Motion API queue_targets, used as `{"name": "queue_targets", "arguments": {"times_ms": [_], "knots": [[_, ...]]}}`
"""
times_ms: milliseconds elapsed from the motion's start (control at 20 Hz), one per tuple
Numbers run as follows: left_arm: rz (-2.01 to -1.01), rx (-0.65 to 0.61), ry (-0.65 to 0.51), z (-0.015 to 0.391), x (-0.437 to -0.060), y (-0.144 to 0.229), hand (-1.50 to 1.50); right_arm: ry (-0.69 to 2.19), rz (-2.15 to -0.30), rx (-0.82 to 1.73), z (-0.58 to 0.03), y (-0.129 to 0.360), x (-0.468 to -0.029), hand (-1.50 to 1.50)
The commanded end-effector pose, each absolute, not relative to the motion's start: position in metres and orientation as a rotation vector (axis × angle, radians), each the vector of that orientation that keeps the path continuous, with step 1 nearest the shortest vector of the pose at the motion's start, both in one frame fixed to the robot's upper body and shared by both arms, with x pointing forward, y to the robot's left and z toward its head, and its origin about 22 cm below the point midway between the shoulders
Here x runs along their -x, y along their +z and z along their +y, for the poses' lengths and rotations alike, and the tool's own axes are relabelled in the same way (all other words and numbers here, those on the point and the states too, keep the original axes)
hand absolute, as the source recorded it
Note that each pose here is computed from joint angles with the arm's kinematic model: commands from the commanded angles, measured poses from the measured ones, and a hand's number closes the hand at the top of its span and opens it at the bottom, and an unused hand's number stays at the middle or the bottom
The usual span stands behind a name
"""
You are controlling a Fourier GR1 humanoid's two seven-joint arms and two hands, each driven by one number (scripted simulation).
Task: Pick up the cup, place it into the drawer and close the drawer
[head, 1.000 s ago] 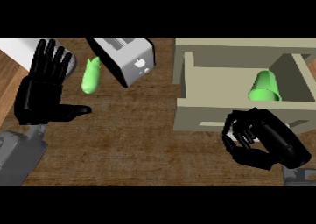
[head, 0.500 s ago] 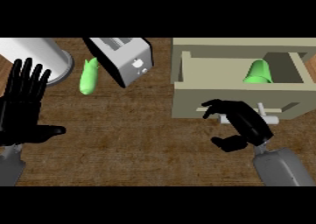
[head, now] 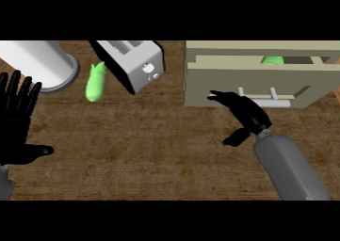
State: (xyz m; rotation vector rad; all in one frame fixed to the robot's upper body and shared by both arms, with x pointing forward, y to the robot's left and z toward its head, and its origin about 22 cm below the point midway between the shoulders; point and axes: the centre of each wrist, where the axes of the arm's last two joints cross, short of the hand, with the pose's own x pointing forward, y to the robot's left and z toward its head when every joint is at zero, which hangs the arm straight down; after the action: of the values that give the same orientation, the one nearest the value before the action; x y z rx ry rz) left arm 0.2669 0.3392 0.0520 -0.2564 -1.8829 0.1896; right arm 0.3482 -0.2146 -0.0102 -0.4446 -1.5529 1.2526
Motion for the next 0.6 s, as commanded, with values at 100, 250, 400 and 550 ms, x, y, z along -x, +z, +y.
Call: {"name": "queue_targets", "arguments": {"times_ms": [100, 250, 400, 550], "knots": [[-1.878, 0.271, 0.187, 0.342, -0.260, 0.042, -1.50, 1.198, -1.528, 0.386, -0.237, -0.007, -0.390, -1.50], [-1.881, 0.304, 0.179, 0.356, -0.254, 0.051, -1.50, 1.186, -1.515, 0.365, -0.245, -0.005, -0.401, -1.50], [-1.890, 0.307, 0.196, 0.345, -0.272, 0.045, -1.50, 1.200, -1.501, 0.388, -0.253, 0.003, -0.412, -1.50], [-1.888, 0.310, 0.169, 0.341, -0.278, 0.051, -1.50, 1.199, -1.489, 0.365, -0.266, 0.018, -0.421, -1.50]]}}
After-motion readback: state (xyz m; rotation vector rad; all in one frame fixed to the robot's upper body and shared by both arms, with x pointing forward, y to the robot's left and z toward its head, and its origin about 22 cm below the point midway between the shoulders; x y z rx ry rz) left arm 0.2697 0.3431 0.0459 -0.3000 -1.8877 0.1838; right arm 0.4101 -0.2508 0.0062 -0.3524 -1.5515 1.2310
